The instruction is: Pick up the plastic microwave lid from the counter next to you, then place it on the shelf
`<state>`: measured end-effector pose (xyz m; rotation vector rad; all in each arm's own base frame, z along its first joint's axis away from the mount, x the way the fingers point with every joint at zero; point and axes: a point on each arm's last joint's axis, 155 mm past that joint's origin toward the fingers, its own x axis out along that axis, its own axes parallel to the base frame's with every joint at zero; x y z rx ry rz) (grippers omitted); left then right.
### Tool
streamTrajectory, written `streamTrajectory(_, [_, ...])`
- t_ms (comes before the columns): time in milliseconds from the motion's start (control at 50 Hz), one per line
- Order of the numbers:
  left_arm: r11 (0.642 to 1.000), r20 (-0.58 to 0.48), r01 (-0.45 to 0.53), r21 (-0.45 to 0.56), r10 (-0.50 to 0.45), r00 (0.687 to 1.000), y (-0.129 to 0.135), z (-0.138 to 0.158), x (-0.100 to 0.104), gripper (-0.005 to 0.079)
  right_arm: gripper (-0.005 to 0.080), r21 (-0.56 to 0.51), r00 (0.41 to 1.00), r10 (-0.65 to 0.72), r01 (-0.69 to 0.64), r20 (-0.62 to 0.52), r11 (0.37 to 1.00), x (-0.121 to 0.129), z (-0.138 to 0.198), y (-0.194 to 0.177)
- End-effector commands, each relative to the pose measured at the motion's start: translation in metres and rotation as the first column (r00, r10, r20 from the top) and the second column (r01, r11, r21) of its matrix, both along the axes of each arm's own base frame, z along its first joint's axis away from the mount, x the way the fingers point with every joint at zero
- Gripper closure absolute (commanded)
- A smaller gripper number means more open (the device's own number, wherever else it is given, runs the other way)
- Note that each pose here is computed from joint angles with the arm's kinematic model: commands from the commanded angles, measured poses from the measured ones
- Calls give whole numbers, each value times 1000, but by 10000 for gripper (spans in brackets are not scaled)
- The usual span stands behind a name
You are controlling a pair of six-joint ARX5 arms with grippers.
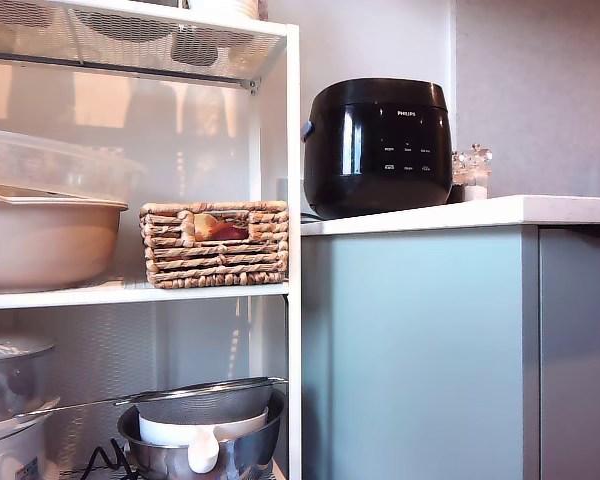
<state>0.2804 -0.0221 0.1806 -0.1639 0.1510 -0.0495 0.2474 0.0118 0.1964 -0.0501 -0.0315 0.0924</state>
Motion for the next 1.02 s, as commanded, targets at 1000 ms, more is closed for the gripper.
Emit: streamTrajectory(1000, [1000,-296,-7,-10,4,955,4,-95,-52,761,763,52,944,123,-112,-306,992,-13,-86,25])
